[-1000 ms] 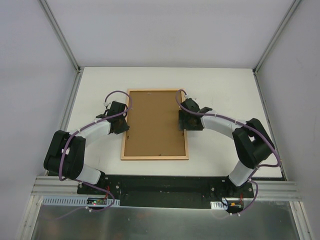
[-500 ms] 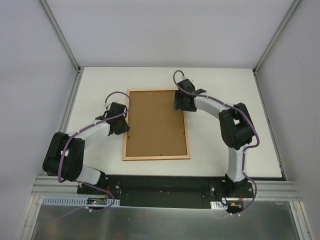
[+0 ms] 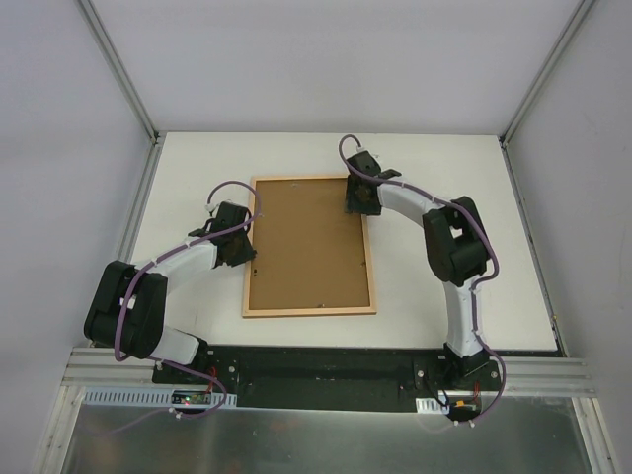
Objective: Put the photo into the frame
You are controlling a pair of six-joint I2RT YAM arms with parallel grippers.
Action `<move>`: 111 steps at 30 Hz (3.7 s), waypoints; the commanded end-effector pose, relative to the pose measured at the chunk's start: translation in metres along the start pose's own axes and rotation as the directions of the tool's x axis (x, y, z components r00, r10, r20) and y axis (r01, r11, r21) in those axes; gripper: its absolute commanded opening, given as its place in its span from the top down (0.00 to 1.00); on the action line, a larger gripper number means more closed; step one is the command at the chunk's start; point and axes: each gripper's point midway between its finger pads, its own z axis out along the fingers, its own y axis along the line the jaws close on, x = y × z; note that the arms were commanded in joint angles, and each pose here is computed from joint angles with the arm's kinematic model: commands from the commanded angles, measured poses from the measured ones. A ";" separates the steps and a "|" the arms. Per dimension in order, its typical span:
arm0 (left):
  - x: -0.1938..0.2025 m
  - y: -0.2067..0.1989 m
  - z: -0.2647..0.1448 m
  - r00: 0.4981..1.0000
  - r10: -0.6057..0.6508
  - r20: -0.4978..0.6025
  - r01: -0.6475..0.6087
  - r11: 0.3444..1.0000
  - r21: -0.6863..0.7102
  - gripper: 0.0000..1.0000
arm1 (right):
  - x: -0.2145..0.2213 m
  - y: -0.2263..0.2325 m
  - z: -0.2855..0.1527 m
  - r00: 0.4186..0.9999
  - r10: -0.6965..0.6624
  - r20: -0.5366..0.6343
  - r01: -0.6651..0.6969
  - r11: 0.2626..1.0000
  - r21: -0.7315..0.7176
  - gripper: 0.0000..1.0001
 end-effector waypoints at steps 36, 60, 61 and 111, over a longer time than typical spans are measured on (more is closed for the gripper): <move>0.031 -0.001 -0.012 0.997 -0.004 -0.073 0.006 0.999 0.034 0.95 | -0.006 -0.021 -0.005 1.000 0.028 -0.015 -0.027 0.997 0.071 0.99; 0.045 0.006 -0.023 0.997 0.029 -0.073 -0.027 0.999 0.038 0.95 | 0.023 -0.035 -0.028 0.998 -0.066 -0.020 0.066 0.998 -0.009 0.54; 0.045 0.006 -0.023 0.997 0.028 -0.073 -0.025 0.999 0.038 0.95 | 0.023 -0.034 -0.029 0.998 -0.067 -0.019 0.066 0.998 -0.018 0.53; 0.044 -0.006 -0.024 0.995 0.026 -0.097 -0.020 0.998 0.060 0.95 | 0.019 -0.032 -0.039 0.997 -0.074 -0.037 0.071 0.994 -0.087 0.39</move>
